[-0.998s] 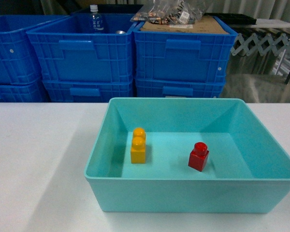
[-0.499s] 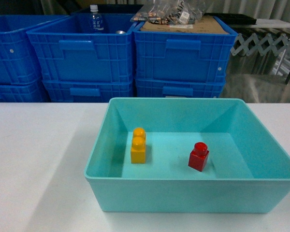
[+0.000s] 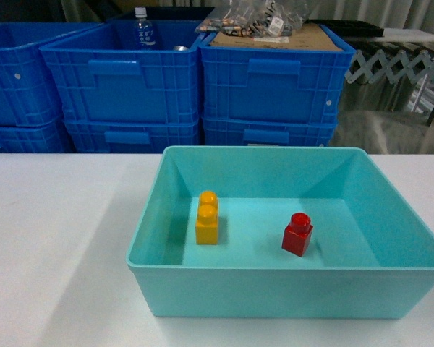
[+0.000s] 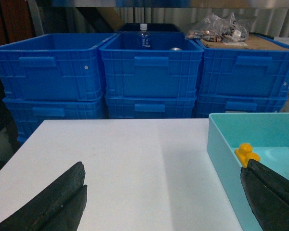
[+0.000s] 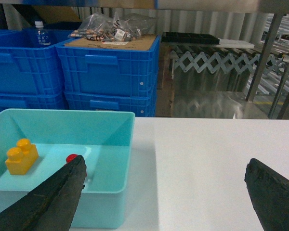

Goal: Pick red block from blue box to shelf

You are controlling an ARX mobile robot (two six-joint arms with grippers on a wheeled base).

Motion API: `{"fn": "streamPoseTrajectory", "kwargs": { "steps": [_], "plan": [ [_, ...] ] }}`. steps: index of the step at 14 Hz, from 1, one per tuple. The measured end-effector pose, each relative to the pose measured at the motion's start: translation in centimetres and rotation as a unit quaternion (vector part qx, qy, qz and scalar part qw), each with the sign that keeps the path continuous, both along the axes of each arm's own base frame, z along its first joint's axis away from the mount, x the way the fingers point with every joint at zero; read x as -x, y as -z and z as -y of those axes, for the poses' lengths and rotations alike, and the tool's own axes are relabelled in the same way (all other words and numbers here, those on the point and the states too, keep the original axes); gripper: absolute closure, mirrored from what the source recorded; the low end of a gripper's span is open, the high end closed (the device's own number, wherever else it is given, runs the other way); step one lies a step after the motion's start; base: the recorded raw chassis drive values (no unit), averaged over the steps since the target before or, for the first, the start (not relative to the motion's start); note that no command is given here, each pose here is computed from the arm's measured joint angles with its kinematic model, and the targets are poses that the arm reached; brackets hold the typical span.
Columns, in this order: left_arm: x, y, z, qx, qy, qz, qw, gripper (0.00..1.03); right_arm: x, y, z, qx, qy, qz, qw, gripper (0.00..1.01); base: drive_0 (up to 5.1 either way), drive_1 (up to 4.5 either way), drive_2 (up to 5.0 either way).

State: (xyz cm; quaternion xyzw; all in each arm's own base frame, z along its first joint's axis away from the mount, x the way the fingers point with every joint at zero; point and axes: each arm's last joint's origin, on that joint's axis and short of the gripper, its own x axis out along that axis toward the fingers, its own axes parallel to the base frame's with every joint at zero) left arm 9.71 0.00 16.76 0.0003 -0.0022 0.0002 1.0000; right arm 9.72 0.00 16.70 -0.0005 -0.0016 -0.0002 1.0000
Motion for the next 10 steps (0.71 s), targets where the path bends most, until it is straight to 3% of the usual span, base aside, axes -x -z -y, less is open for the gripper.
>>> {"fn": "streamPoseTrajectory", "kwargs": {
  "steps": [5, 6, 7, 9, 10],
  "plan": [
    [0.0, 0.0, 0.0, 0.000, 0.000, 0.000, 1.0000, 0.05, 0.0, 0.1, 0.0, 0.001, -0.003, -0.007, 1.0000, 0.03, 0.0, 0.00, 0.0],
    [0.0, 0.0, 0.0, 0.000, 0.000, 0.000, 1.0000, 0.05, -0.3, 0.4, -0.2, 0.014, -0.041, -0.071, 0.9965, 0.03, 0.0, 0.00, 0.0],
    [0.0, 0.0, 0.0, 0.000, 0.000, 0.000, 1.0000, 0.05, -1.2, 0.1, -0.9, 0.023, -0.069, -0.097, 0.9927, 0.03, 0.0, 0.00, 0.0],
    [0.0, 0.0, 0.0, 0.000, 0.000, 0.000, 1.0000, 0.05, -3.5, -1.4, -2.5, 0.024, -0.112, -0.105, 0.9879, 0.03, 0.0, 0.00, 0.0],
    [0.0, 0.0, 0.0, 0.000, 0.000, 0.000, 1.0000, 0.05, -5.3, -2.3, -3.5, 0.023, -0.121, -0.110, 0.9863, 0.03, 0.0, 0.00, 0.0]
  ]
}}
